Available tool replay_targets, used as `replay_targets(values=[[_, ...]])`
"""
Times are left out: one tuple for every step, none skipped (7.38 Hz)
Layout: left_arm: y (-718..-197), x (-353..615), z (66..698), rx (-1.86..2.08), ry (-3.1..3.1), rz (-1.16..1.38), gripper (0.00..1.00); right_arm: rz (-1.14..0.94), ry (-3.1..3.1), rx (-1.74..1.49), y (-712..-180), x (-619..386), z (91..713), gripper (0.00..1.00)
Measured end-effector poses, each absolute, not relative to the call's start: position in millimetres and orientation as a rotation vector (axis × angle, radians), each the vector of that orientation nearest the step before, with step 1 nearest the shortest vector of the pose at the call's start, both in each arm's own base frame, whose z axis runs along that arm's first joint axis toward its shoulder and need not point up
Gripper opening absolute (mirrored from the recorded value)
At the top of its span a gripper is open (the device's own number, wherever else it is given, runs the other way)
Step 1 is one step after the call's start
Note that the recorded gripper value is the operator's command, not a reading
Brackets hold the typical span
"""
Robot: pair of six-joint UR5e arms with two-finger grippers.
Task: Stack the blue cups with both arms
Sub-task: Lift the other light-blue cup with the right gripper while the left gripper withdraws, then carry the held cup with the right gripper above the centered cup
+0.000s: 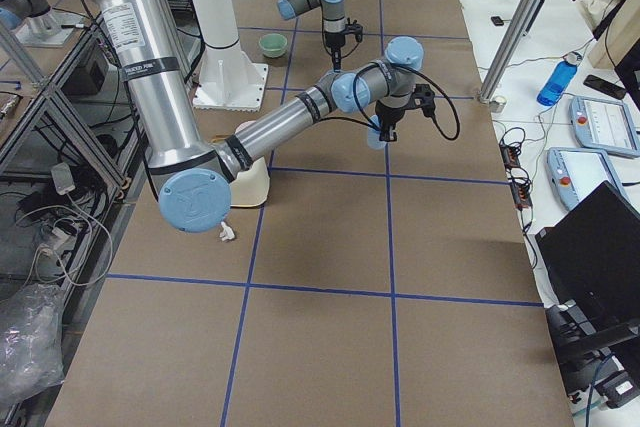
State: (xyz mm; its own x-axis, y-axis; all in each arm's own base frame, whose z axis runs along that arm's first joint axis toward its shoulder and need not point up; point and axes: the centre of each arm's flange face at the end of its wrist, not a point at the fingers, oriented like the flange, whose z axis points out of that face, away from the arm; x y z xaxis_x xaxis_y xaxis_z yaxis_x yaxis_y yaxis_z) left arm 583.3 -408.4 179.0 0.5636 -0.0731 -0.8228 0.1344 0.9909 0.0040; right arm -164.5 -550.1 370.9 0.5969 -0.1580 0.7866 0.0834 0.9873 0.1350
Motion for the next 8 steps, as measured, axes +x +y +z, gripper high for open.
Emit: replay_targets(values=[[-408.4, 581.7, 178.3, 0.076, 0.981, -0.114, 0.97, -0.14, -0.921, 0.087, -550.2, -164.2, 370.9, 0.0], [-407.9, 576.3, 173.7, 0.085, 1.002, -0.108, 0.97, -0.14, -0.922, 0.09, -550.9, -164.1, 369.1, 0.0], [-411.3, 559.1, 166.6, 0.085, 1.031, -0.106, 0.97, -0.138, -0.923, 0.09, -553.7, -165.8, 362.3, 0.0], [-426.6, 524.9, 165.1, 0.062, 1.065, -0.099, 0.97, -0.132, -0.912, 0.086, -561.2, -172.2, 344.9, 0.0], [-453.7, 475.0, 171.8, 0.038, 1.097, -0.078, 0.97, -0.125, -0.884, 0.081, -571.8, -184.7, 319.1, 0.0], [-481.2, 421.0, 186.9, 0.041, 1.116, -0.047, 0.97, -0.106, -0.858, 0.073, -579.9, -205.5, 291.4, 0.0], [-505.8, 369.2, 209.7, 0.062, 1.12, -0.01, 0.97, -0.079, -0.842, 0.067, -582.3, -232.9, 265.2, 0.0], [-527.8, 318.9, 237.5, 0.087, 1.115, 0.023, 0.97, -0.05, -0.832, 0.07, -580.2, -259.6, 239.5, 0.0]])
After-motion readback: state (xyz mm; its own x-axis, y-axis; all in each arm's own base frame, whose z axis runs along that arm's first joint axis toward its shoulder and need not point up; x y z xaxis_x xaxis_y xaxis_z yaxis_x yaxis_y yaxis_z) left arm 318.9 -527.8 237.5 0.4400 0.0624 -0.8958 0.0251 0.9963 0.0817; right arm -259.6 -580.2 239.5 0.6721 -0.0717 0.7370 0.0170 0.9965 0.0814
